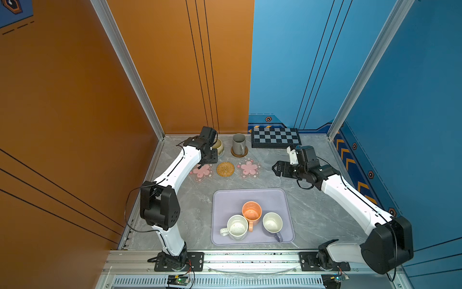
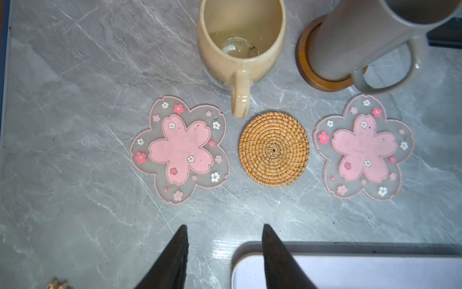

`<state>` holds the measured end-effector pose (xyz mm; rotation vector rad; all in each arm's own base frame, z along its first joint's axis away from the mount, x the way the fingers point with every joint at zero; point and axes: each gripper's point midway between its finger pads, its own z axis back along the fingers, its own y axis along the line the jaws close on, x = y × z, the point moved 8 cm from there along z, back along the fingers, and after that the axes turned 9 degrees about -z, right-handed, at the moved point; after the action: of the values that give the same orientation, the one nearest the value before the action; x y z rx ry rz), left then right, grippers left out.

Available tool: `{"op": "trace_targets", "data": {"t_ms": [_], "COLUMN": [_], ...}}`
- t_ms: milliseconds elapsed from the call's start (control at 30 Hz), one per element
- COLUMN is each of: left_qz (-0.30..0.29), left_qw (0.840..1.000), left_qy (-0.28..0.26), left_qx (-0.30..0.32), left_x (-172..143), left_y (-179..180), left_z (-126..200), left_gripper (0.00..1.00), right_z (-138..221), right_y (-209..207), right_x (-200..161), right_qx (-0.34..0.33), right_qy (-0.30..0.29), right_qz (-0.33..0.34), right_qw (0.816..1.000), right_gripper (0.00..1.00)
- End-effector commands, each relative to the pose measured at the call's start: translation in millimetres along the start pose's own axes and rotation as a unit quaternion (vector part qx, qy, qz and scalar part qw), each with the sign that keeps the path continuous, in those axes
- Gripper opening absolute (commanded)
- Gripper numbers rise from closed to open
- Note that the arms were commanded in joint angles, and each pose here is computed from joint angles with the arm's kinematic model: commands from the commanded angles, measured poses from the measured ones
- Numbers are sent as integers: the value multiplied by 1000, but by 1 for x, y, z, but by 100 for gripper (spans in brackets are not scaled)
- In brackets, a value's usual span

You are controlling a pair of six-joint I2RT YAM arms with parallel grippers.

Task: Place cups on coasters
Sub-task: Pick up the cup from the tray.

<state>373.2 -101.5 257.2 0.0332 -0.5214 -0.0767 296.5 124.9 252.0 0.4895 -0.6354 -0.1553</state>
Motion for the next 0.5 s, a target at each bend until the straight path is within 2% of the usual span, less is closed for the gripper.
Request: {"op": "trace_targets", "data": {"t_ms": [0, 233, 467], "left_qz": [9, 25, 36], "left_qw": [1000, 999, 999], "left_qy": [-11, -26, -33], "left_qx": [10, 4, 5], "left_x": [-16, -61, -111], "left_y": [4, 11, 17], "left_z": [21, 52, 67], "left_gripper": [49, 49, 48], "right_z": [11, 26, 39], "right_y": [-2, -6, -8], "right_x": [-9, -35, -69], "right_qx": [-4, 4, -6], "right_qy": [-14, -4, -6], "right_qz": [-13, -19, -1], "right_qw": [1000, 1000, 1000], "right_gripper": [92, 92, 92]}}
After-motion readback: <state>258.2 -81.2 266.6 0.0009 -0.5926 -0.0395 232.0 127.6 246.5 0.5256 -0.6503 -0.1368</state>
